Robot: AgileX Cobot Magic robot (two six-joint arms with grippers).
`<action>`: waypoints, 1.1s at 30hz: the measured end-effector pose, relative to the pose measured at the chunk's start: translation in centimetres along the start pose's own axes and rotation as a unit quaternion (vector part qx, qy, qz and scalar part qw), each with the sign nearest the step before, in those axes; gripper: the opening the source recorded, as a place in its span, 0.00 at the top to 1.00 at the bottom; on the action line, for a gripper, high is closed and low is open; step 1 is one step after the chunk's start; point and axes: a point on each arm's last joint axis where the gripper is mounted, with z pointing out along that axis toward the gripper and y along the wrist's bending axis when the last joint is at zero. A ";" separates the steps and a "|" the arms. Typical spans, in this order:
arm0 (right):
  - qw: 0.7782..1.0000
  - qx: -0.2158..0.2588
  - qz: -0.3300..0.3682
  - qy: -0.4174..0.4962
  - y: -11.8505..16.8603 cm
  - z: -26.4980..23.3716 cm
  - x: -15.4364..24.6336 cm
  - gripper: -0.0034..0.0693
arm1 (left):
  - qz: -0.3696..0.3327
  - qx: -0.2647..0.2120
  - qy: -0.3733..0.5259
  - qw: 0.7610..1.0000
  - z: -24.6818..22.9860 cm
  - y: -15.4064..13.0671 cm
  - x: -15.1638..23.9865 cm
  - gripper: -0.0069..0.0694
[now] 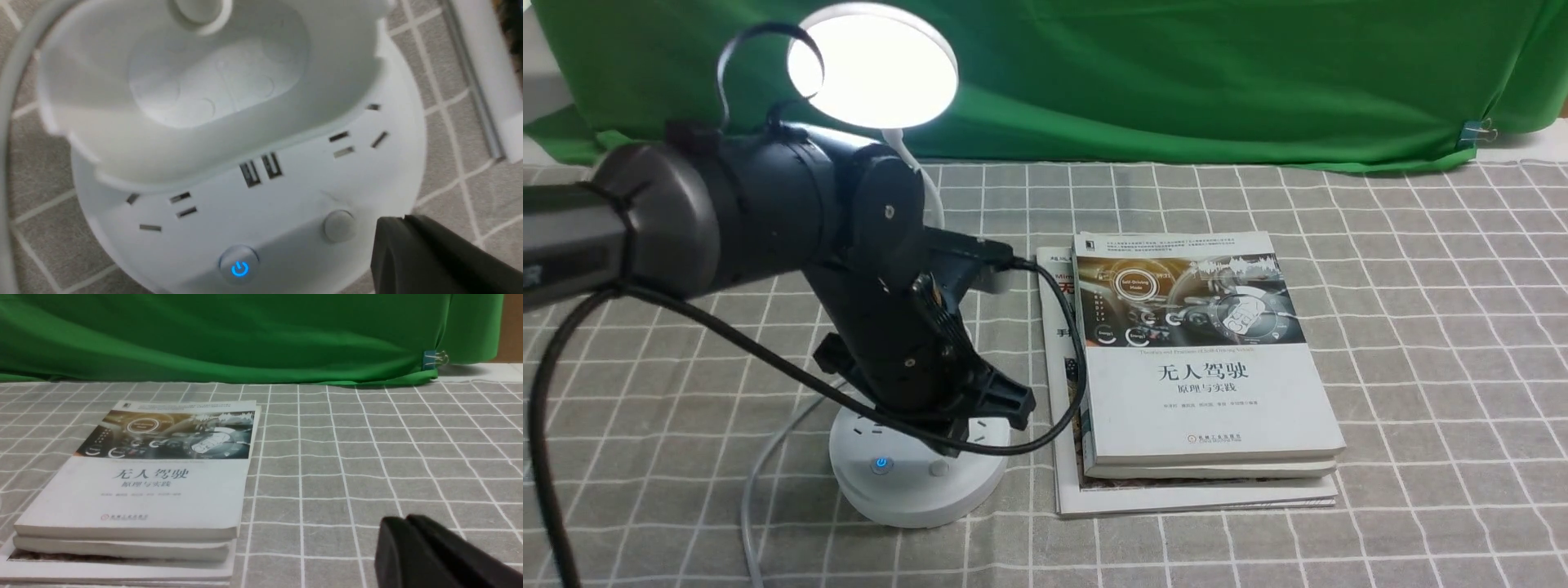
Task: Turn off the desk lamp on the grey coffee tablecloth by hand.
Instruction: 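Press the power button on the round power strip under the lamp with the left gripper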
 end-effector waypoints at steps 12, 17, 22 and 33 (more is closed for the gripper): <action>1.000 0.000 0.000 0.000 0.0 0.0 0.0 0.90 | -0.002 0.000 0.040 0.999 2.6 0.3 -0.3 0.92; 1.000 0.000 0.000 0.000 0.0 0.0 0.0 0.90 | 0.001 0.000 0.031 1.000 1.8 0.2 -0.1 0.92; 1.000 0.000 0.000 0.000 0.0 0.0 0.0 0.90 | 0.006 -0.002 0.004 1.000 -0.3 0.0 0.2 0.92; 1.000 0.000 0.000 0.000 0.0 0.0 0.0 0.90 | 0.003 -0.006 0.039 0.999 2.2 0.4 0.0 0.92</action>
